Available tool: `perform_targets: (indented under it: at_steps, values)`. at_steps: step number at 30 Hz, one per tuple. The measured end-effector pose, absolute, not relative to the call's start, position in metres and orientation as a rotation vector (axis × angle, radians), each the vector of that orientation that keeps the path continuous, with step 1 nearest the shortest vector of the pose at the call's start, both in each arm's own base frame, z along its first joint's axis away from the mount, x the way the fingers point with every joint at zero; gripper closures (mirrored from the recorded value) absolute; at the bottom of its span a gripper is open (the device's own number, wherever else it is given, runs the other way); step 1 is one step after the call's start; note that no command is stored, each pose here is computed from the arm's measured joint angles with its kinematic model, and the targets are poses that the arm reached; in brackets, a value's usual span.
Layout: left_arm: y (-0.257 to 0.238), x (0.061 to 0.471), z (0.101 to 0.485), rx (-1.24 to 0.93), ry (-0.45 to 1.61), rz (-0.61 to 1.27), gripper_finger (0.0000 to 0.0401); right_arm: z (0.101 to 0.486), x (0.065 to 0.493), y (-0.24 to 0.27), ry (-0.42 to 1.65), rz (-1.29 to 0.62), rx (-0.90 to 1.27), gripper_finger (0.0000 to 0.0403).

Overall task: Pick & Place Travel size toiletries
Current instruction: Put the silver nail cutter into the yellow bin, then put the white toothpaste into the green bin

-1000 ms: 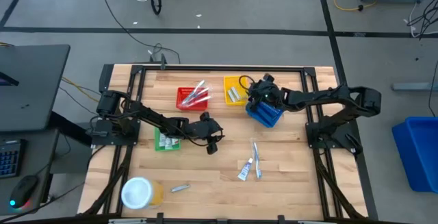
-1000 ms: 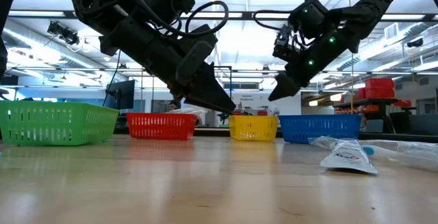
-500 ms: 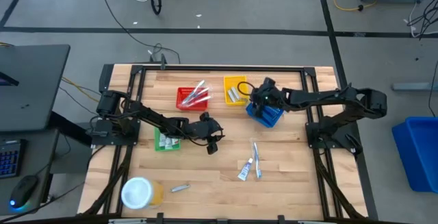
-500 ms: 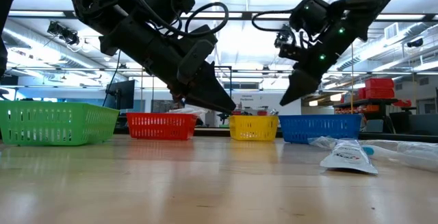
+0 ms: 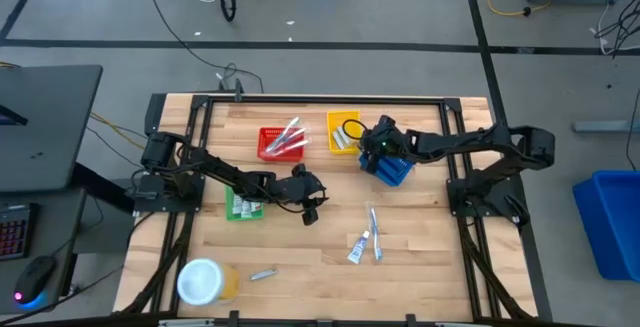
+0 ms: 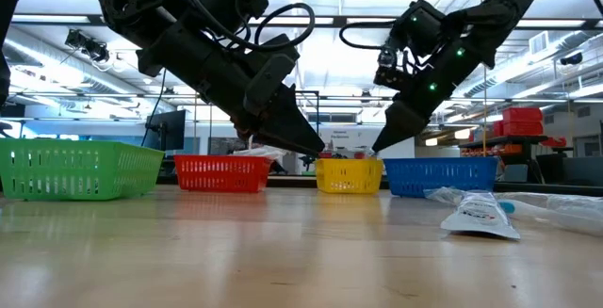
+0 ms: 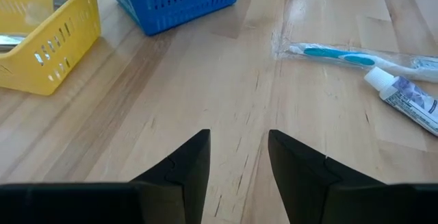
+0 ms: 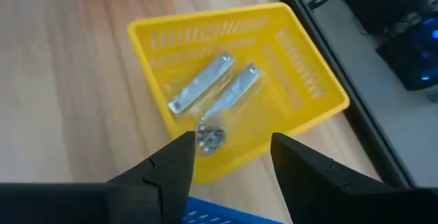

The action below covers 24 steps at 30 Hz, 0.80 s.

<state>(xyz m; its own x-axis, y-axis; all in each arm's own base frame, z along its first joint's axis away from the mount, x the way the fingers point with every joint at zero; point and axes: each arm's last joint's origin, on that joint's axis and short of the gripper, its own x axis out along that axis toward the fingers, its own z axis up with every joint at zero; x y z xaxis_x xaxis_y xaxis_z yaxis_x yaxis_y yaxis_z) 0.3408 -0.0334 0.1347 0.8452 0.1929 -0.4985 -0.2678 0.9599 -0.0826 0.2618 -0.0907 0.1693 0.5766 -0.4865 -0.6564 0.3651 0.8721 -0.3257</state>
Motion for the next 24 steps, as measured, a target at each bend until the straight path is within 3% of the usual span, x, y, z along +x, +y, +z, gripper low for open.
perform_targets:
  at_steps: [16,24]
  values:
    - [-0.033,0.341,0.135,-0.127,0.513,0.237,0.0244,0.169,0.264,-0.122,0.725,-0.614,-0.18,0.0205]
    - [-0.033,0.341,0.135,-0.131,0.511,0.238,0.0244,0.177,0.272,-0.093,0.653,-0.433,-0.087,0.0207]
